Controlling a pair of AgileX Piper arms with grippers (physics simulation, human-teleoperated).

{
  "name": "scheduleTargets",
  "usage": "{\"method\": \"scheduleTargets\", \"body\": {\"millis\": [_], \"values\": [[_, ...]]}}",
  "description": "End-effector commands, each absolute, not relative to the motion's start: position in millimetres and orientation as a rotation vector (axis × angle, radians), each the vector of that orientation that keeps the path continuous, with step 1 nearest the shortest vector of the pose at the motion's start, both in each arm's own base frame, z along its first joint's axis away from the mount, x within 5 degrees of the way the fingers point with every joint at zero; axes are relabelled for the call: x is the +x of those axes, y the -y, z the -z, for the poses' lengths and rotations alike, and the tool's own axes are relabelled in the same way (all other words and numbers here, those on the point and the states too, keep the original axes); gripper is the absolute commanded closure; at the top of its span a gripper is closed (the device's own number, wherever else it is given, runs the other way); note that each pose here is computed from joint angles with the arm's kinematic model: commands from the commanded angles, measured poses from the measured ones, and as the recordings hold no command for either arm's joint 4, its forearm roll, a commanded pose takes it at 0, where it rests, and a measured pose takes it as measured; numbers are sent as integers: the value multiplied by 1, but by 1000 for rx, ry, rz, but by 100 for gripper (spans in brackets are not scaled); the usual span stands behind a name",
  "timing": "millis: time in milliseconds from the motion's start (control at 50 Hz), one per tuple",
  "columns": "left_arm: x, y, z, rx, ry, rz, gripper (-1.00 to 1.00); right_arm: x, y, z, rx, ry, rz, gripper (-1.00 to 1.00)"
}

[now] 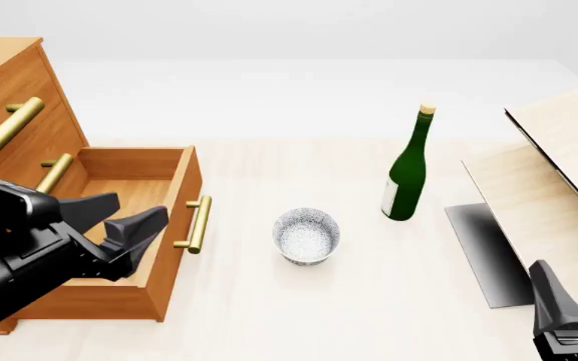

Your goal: Put the bowl in the bottom drawer of the cabinet and close it.

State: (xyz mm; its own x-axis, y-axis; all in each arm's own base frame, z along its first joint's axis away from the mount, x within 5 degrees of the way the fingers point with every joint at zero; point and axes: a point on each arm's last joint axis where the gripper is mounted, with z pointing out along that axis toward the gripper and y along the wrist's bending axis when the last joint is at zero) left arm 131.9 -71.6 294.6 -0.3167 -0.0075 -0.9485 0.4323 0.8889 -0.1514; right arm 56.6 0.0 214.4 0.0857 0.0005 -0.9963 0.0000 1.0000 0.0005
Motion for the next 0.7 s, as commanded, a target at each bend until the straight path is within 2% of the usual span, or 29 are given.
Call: {"method": "scheduleTargets", "body": {"millis": [20, 700], "values": [[139, 79, -297, 320, -1844, 478, -100, 57, 0, -214, 0, -1485, 0, -100], [169, 106, -305, 303, -1868, 552, -100, 57, 0, -214, 0, -1485, -1, -100]]}}
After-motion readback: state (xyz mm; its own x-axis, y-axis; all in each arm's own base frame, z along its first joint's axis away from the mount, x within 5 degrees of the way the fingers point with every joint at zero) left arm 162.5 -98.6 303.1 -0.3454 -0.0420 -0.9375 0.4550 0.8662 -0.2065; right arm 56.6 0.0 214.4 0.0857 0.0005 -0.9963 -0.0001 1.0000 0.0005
